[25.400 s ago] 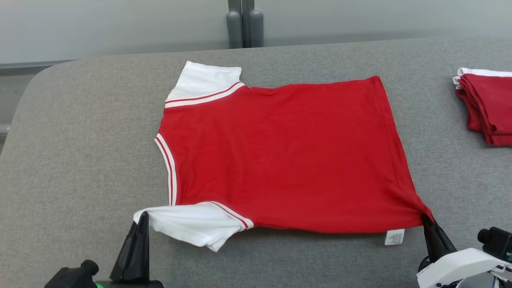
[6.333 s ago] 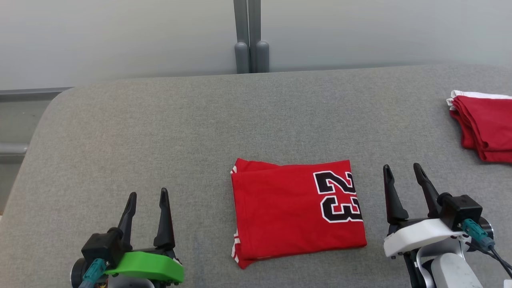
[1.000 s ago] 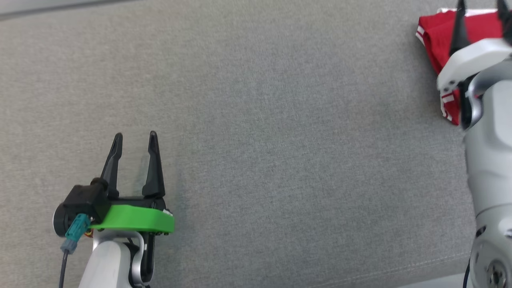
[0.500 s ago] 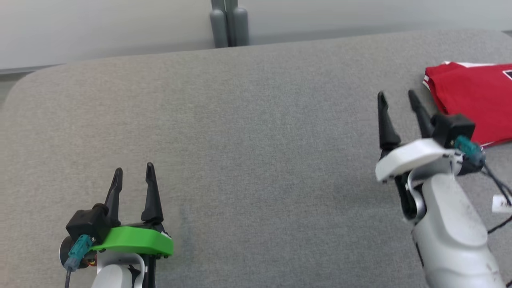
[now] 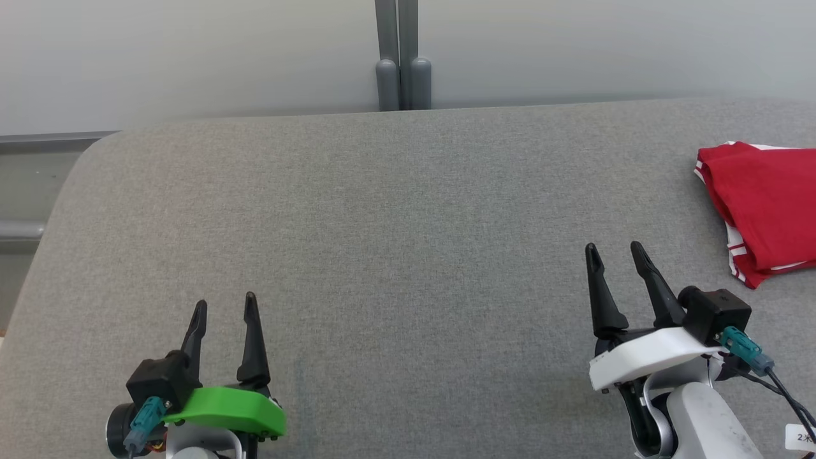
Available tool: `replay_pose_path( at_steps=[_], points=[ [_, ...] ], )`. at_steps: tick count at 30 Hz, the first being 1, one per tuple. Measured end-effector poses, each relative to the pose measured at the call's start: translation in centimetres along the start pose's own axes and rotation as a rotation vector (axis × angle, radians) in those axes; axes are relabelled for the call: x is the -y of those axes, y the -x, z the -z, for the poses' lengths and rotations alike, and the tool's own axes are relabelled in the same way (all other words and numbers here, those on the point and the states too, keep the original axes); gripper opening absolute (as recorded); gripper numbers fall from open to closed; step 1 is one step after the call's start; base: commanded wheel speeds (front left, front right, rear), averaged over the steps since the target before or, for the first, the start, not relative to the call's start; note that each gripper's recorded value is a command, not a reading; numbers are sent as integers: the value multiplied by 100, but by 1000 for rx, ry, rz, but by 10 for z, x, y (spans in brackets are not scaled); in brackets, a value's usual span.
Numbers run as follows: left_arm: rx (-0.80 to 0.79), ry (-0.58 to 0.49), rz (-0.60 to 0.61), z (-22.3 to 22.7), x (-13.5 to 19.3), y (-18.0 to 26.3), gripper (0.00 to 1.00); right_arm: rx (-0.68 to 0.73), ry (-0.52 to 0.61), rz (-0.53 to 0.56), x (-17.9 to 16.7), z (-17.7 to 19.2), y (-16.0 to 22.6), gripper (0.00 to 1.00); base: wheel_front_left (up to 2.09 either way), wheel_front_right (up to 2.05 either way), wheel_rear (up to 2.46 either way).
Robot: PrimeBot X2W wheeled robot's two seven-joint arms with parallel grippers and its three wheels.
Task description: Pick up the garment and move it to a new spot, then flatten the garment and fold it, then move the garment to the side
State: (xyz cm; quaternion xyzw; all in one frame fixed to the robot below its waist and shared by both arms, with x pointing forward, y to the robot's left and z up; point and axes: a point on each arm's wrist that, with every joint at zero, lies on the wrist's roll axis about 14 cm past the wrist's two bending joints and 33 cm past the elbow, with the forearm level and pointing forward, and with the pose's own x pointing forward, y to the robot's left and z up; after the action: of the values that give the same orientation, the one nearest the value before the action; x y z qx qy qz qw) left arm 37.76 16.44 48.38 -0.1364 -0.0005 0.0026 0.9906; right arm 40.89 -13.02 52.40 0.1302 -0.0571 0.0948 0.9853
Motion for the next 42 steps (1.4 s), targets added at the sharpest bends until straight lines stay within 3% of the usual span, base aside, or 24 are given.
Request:
replay_pose_path(
  at_steps=[26,27,32,42],
  points=[
    [-5,-38,7,2,2,10,100,17,27,9,2,-7,11,100,0,0,0],
    [-5,-37,8,2,3,10,0,15,25,9,2,-6,12,0,0,0,0],
    [-65,-36,-13,20,-4,19,0,-52,12,30,6,15,23,0,0,0,0],
    [-105,130,-66,25,-15,20,0,-74,-154,97,19,19,27,0,0,0,0]
  ],
)
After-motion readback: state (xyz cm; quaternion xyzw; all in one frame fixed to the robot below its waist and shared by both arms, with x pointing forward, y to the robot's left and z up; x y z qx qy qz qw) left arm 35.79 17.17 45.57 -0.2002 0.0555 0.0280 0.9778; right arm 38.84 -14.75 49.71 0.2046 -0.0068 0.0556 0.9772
